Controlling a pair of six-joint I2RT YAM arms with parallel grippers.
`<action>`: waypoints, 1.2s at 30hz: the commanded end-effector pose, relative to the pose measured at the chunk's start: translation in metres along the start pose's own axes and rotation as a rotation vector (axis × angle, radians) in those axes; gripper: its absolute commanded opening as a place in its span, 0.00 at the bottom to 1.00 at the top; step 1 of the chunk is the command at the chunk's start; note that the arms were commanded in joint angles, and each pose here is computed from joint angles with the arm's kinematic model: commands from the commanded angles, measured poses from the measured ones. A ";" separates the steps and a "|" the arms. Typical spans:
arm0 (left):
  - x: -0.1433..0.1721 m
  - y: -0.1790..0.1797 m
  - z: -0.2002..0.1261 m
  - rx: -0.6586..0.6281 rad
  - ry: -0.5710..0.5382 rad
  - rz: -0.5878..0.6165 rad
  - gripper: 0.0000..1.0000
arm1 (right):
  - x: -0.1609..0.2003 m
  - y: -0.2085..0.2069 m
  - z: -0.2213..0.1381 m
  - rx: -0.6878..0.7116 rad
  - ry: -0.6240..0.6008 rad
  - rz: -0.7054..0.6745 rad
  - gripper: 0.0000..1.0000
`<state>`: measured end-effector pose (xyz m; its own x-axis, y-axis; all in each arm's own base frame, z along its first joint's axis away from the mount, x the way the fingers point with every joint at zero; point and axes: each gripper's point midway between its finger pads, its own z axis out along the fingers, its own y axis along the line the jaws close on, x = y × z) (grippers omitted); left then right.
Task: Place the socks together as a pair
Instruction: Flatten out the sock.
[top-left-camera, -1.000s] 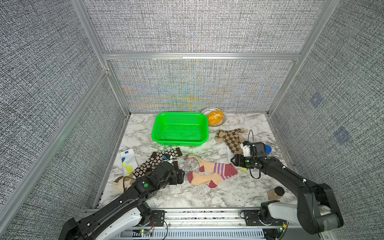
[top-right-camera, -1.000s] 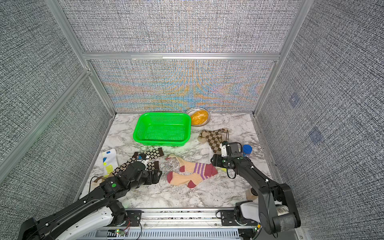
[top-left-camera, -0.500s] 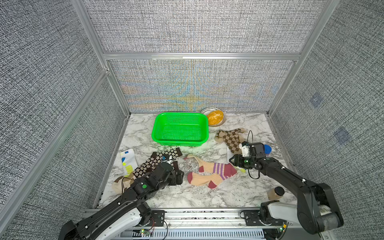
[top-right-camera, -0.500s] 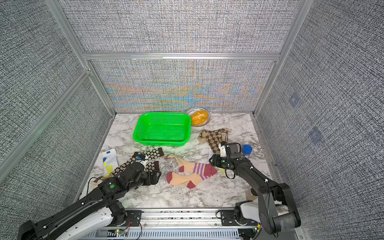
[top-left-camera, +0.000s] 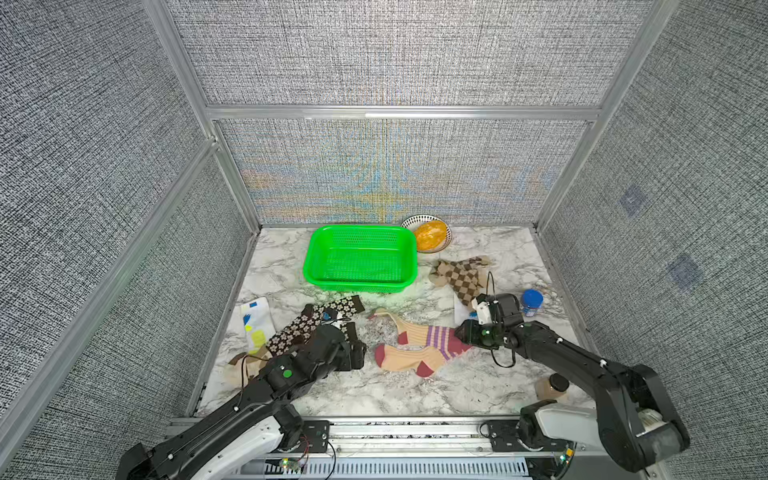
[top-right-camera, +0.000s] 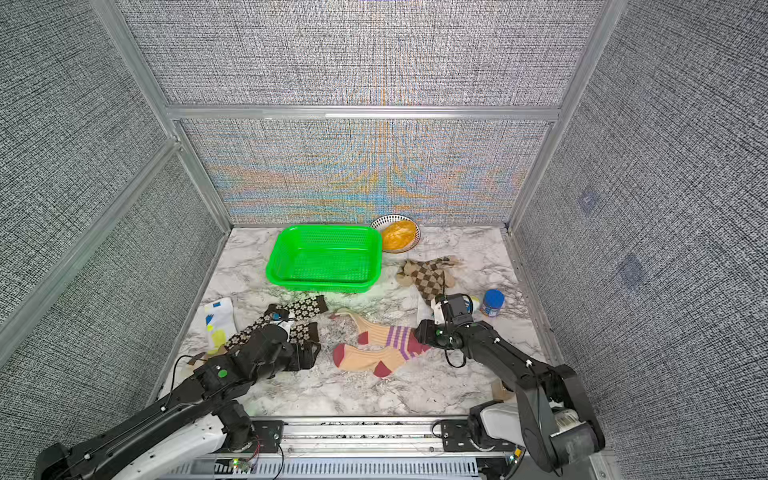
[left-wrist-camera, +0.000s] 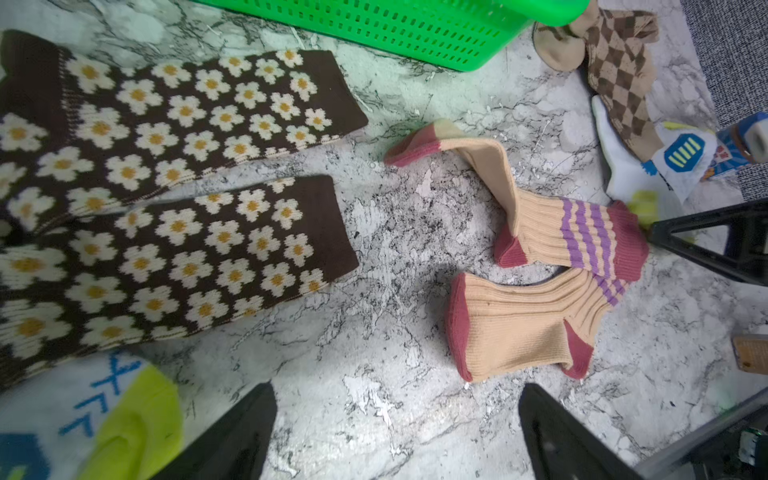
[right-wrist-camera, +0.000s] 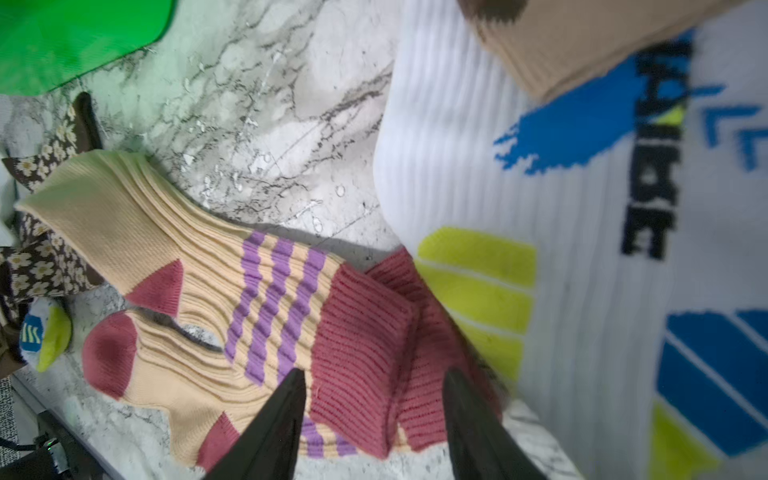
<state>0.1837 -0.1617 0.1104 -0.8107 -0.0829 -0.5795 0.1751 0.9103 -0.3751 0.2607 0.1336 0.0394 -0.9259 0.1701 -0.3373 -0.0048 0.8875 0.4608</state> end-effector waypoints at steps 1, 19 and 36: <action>-0.001 0.002 -0.003 -0.010 -0.004 0.011 0.94 | -0.008 0.005 0.006 -0.027 -0.026 0.006 0.53; 0.005 0.011 -0.007 -0.023 -0.011 -0.004 0.94 | 0.003 0.003 0.020 -0.009 0.009 -0.004 0.21; -0.003 0.011 -0.010 -0.004 -0.074 -0.054 0.96 | -0.031 0.088 -0.053 -0.089 -0.086 -0.282 0.00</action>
<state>0.1772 -0.1437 0.1116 -0.7862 -0.1367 -0.6027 0.1375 0.9121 -0.3862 0.2797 0.1971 0.1454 -0.8260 0.0130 -0.5635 -0.3089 0.8257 0.4719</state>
